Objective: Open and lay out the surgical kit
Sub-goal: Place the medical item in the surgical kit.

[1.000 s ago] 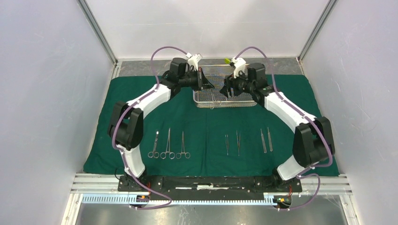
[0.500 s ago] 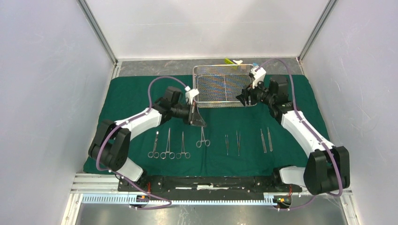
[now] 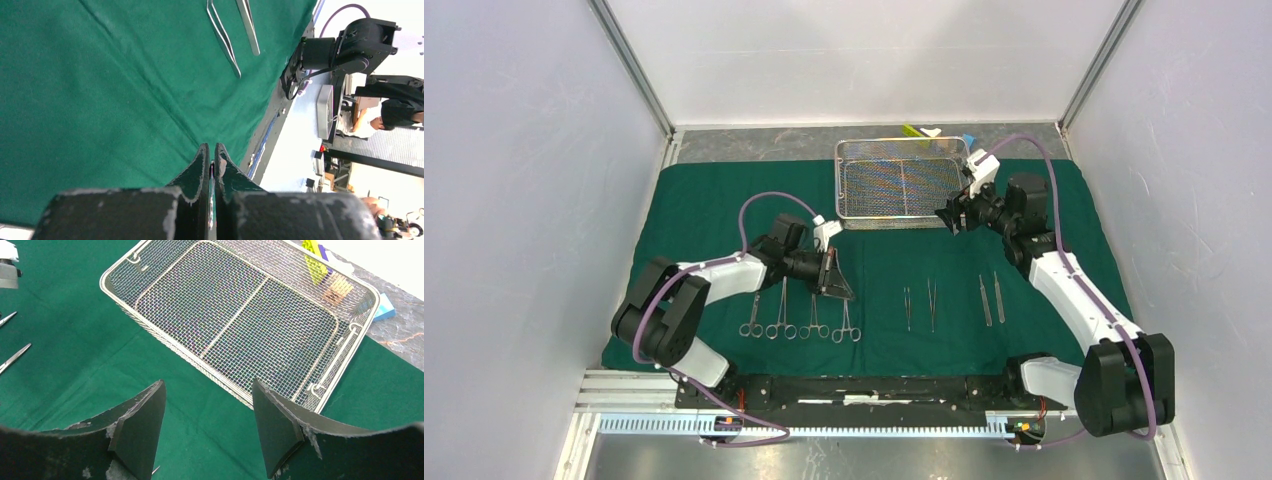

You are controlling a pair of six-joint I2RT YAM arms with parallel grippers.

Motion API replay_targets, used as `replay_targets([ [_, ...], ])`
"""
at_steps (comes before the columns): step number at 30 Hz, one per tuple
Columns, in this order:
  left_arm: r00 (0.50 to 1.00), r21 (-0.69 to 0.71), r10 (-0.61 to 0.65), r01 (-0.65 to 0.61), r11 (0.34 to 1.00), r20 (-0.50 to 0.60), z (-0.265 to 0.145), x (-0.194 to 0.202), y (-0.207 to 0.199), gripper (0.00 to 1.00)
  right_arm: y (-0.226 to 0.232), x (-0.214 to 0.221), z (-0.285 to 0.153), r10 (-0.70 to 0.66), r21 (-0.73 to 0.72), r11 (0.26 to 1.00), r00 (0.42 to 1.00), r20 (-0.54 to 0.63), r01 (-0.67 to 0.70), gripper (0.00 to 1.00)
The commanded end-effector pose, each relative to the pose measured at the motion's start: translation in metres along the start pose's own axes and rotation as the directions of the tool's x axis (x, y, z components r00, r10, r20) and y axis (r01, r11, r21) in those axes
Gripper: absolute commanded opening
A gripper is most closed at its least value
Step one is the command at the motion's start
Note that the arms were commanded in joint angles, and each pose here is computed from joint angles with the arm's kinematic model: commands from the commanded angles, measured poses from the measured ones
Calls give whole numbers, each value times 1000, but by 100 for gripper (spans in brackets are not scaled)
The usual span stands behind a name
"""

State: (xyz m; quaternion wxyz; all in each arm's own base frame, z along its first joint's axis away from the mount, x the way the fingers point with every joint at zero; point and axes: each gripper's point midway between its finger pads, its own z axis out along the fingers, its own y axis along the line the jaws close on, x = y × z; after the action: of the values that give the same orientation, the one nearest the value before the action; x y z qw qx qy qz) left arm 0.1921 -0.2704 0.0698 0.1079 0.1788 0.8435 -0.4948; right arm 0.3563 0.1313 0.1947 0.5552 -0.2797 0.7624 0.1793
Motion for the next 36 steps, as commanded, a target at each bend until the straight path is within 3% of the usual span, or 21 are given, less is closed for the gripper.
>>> replay_targets([
  [1, 985, 68, 159, -163, 984, 69, -1, -25, -17, 2, -1, -13, 0, -24, -1, 1000, 998, 52, 24, 70],
  [16, 998, 37, 59, -60, 998, 14, 8, -31, 17, 2, 2, -11, -1, -9, -14, 1000, 998, 57, 10, 71],
  [28, 999, 18, 48, -48, 999, -5, 9, -18, 27, 3, 3, -10, 1, -2, -20, 1000, 998, 58, 3, 71],
  [36, 1000, -7, 10, -11, 1000, -17, 12, -16, 40, 13, 3, -10, 0, 0, -21, 1000, 998, 62, 1, 72],
])
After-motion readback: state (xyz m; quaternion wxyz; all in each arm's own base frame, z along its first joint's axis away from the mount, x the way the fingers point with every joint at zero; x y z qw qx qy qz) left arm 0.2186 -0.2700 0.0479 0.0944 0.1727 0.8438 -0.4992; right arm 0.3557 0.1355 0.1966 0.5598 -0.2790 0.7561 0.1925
